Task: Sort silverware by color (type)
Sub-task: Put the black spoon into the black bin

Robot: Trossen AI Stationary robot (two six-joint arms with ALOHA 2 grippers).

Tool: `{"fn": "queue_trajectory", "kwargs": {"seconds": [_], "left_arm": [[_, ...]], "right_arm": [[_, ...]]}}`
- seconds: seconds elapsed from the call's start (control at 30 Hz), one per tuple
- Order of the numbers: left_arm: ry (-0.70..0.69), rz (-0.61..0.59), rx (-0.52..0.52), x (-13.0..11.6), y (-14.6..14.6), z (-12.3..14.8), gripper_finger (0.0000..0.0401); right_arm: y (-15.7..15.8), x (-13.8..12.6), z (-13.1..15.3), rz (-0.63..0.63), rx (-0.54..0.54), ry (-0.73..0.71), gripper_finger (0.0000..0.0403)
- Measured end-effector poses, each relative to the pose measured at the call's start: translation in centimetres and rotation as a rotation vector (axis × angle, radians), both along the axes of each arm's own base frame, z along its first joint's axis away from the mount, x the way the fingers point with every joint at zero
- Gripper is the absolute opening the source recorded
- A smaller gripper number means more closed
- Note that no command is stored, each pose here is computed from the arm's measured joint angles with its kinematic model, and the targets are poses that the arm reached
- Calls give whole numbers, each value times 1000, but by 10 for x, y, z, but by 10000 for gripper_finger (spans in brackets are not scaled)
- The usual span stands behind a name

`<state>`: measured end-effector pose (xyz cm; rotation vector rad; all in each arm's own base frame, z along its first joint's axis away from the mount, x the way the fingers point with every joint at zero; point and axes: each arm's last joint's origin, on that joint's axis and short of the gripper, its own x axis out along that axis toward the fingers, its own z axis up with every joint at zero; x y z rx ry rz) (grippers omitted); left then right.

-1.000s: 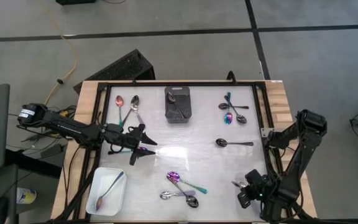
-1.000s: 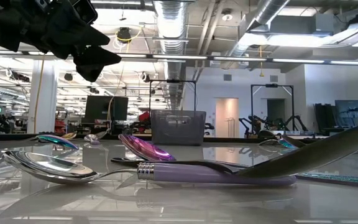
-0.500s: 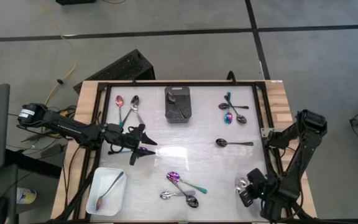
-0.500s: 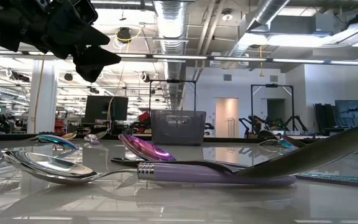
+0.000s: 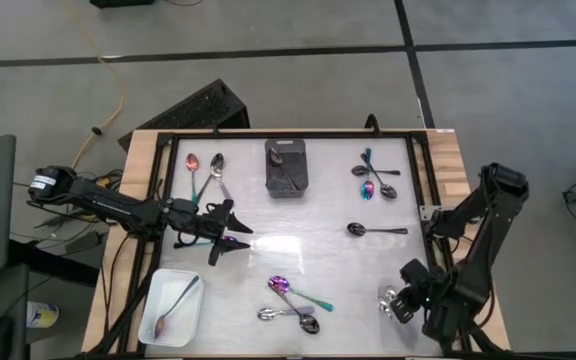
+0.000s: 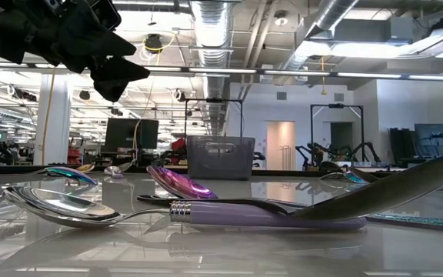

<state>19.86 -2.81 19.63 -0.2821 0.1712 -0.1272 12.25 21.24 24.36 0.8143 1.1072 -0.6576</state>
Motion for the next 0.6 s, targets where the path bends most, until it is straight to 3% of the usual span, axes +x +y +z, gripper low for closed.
{"fn": "queue_trajectory", "kwargs": {"seconds": [0.2, 0.6], "left_arm": [[2, 0, 0, 0, 0, 0, 196], [9, -2, 12, 0, 0, -1, 196]], "right_arm": [[-17, 6, 18, 61, 24, -47, 200], [-43, 29, 26, 288, -118, -73, 188]]}}
